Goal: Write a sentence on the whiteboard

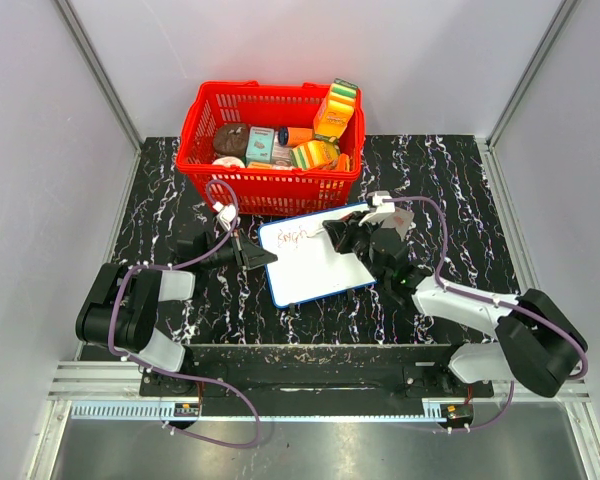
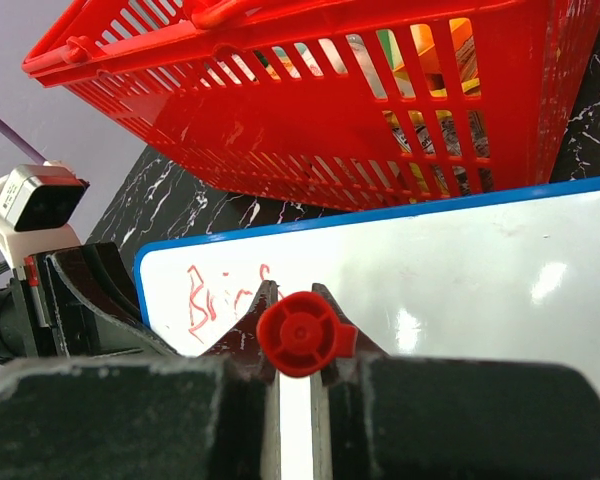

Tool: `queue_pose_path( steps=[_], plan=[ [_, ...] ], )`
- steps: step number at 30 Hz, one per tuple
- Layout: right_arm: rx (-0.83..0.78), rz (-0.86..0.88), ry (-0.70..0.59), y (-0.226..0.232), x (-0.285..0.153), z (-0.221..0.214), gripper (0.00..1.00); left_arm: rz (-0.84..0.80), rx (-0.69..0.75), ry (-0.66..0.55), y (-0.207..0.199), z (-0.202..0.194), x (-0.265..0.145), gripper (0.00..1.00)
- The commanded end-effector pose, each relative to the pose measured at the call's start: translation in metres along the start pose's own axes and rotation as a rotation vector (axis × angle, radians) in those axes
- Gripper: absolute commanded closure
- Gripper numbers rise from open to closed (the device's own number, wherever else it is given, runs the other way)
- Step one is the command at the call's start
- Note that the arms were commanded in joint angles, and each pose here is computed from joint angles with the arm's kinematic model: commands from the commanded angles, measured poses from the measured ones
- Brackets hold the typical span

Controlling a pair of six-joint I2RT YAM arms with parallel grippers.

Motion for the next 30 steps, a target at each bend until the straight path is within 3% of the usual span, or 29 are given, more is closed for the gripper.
queue_pose_path(
  steps=[1, 8, 30],
  plan=[
    [0.009, 0.003, -0.066, 0.002, -0.004, 0.019, 1.00, 0.038, 0.105, -0.028, 0.006, 0.006, 0.004, 1.00],
    [0.049, 0.017, -0.140, 0.002, -0.002, 0.042, 1.00, 0.035, 0.105, -0.027, 0.005, 0.007, 0.004, 1.00],
    [0.049, 0.035, -0.091, 0.003, 0.016, 0.030, 1.00, 0.036, 0.106, -0.028, 0.005, 0.007, 0.004, 1.00]
  ],
)
Point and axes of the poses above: each gripper's point midway between its finger pads, its own x axis out along the fingers, its own y axis along the line the jaws close on, z = x × y, the point moved 6 cm from there along -x, back along the fingers, and after that the axes turned 8 degrees about -x, right-handed, at the moved point
